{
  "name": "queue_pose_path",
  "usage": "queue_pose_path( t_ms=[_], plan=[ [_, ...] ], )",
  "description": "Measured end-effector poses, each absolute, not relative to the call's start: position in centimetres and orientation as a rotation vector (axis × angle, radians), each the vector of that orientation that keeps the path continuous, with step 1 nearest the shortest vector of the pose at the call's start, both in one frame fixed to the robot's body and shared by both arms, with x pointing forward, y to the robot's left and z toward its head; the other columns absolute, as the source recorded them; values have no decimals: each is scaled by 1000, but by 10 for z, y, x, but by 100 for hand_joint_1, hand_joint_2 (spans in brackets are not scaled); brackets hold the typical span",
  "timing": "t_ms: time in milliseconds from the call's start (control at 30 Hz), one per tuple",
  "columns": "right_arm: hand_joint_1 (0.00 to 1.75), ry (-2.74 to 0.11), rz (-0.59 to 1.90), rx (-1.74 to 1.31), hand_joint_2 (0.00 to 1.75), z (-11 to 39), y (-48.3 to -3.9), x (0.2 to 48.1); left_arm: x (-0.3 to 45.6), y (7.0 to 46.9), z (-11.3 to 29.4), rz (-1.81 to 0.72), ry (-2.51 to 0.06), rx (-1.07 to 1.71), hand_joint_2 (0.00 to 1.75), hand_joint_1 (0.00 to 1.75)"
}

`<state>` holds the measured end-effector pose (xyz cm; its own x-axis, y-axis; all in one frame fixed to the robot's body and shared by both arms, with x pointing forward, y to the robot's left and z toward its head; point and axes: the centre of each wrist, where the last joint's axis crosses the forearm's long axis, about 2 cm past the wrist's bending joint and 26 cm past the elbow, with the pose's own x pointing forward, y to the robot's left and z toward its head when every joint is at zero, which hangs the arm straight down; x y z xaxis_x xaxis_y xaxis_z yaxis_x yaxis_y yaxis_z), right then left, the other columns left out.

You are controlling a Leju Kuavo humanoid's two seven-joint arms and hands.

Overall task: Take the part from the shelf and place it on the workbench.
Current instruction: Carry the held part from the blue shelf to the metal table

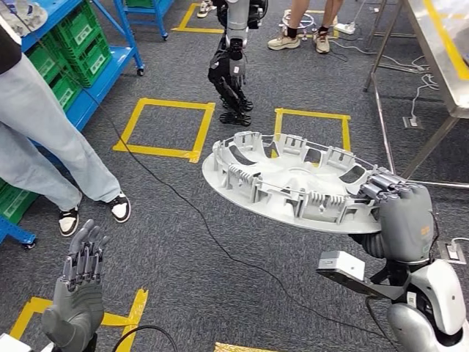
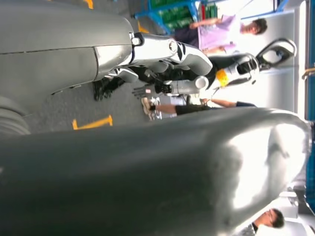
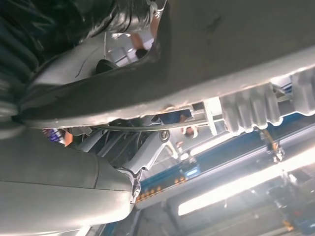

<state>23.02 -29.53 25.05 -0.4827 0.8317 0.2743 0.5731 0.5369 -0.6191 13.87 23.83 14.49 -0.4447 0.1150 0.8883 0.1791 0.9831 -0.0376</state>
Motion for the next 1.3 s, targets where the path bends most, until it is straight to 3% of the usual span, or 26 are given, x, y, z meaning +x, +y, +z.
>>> queue_pose_path(
  t_ms=[1300],
  plan=[
    [175, -2249, 562, -1168, 175, 262, -298, 237, 129, 253, 138, -21, -2035, -192, 0, 0]
  ],
)
